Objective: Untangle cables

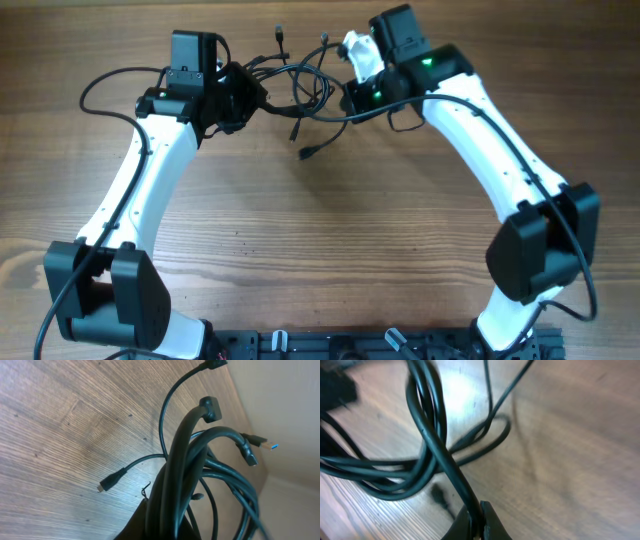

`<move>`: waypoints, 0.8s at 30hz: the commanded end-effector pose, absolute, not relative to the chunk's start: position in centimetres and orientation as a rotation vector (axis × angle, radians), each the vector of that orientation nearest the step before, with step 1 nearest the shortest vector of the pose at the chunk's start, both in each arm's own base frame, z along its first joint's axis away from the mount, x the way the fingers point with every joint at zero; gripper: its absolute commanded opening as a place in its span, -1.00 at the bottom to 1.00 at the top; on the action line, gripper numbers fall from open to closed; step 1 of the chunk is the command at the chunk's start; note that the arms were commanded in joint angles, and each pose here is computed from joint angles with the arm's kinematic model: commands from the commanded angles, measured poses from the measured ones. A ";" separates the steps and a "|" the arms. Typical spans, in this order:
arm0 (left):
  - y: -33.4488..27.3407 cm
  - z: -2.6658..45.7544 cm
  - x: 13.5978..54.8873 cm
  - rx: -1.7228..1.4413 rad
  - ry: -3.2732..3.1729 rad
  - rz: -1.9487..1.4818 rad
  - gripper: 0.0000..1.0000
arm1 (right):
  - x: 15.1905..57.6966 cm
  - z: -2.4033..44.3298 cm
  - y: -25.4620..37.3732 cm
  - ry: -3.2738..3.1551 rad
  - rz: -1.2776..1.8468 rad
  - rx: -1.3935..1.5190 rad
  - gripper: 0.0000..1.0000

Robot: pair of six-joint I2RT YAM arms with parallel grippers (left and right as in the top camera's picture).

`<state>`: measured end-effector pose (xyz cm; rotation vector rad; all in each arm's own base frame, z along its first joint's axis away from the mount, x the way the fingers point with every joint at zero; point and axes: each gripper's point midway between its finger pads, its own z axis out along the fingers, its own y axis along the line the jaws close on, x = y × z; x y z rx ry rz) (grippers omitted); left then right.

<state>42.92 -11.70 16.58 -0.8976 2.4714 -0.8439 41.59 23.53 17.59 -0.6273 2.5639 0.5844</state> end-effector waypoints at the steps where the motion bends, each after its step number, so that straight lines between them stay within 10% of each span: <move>1: -11.6 17.8 42.7 -0.589 2.493 -0.774 -0.92 | 42.3 27.4 22.5 2.329 0.565 -0.556 -0.91; 24: -14.3 16.9 38.1 0.376 2.552 -0.771 -0.92 | 49.4 38.1 15.7 1.899 0.111 -0.133 -0.91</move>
